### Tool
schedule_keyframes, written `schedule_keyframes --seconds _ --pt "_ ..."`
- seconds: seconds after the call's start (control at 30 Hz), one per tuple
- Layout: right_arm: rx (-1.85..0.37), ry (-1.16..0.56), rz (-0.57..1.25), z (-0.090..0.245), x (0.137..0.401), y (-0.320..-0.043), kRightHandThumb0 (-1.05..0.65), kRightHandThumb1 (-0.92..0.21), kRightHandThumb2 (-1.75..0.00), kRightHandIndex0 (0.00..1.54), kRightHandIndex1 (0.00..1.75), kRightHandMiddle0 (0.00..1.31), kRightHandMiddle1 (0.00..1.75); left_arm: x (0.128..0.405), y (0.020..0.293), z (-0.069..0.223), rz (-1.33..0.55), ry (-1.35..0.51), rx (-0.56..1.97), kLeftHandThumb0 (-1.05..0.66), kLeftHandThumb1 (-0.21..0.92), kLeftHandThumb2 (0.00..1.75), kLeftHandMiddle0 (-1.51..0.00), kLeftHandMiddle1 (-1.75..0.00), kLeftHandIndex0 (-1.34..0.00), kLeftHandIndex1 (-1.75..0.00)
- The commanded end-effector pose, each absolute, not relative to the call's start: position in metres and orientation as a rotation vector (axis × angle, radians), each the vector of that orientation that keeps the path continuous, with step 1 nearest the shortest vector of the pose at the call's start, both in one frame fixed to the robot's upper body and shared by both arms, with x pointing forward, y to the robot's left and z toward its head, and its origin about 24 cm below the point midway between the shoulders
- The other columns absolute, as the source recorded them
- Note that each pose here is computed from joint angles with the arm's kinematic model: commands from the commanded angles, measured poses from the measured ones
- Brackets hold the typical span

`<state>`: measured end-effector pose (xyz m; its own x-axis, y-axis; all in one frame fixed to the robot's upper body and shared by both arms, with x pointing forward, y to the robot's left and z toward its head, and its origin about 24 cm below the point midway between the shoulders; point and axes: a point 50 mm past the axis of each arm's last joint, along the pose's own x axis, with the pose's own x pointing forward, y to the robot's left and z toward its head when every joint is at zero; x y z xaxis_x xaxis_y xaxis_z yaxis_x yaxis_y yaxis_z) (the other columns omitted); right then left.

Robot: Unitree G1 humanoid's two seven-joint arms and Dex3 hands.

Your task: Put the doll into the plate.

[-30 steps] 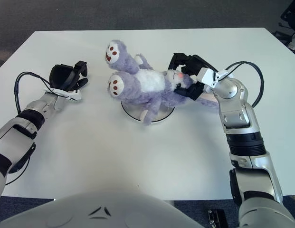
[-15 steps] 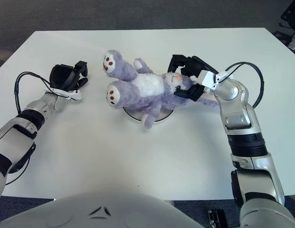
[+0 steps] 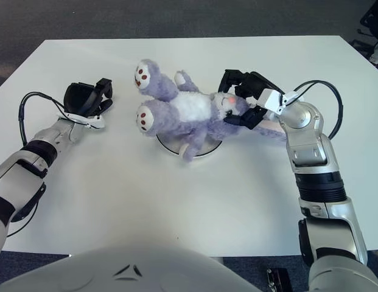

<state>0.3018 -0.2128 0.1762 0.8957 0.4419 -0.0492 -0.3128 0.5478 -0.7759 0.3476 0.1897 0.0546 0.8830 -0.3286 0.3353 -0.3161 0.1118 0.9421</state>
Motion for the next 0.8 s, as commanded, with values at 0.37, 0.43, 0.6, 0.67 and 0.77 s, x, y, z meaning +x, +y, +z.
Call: schedule_keyframes --seconds 0.37,0.43,0.6,0.67,0.77 --pt "-0.814 -0.115 0.454 0.189 0.301 -0.219 -0.71 -0.42 -0.82 0.13 1.00 0.02 1.33 0.321 0.186 0.004 -0.210 -0.378 1.533 -0.44 0.45 1.15 -1.23 -1.75 -0.51 -1.75" --pt "-0.749 -0.101 0.465 0.189 0.302 -0.220 -0.73 -0.44 -0.79 0.11 0.94 0.01 1.30 0.321 0.185 0.004 -0.211 -0.381 1.533 -0.44 0.44 1.15 -1.23 -1.75 -0.51 -1.75" --pt "-0.597 -0.061 0.499 0.190 0.304 -0.222 -0.73 -0.44 -0.78 0.09 0.86 0.00 1.21 0.321 0.185 0.004 -0.214 -0.381 1.532 -0.44 0.45 1.15 -1.23 -1.75 -0.51 -1.75" --pt "-0.575 -0.054 0.503 0.190 0.304 -0.223 -0.71 -0.42 -0.80 0.10 0.84 0.00 1.19 0.321 0.185 0.004 -0.215 -0.380 1.532 -0.44 0.45 1.15 -1.23 -1.75 -0.51 -1.75" --pt "-0.459 -0.025 0.537 0.197 0.304 -0.224 -0.63 -0.35 -0.88 0.11 0.85 0.00 1.17 0.321 0.185 0.004 -0.216 -0.380 1.530 -0.44 0.45 1.15 -1.23 -1.75 -0.51 -1.75"
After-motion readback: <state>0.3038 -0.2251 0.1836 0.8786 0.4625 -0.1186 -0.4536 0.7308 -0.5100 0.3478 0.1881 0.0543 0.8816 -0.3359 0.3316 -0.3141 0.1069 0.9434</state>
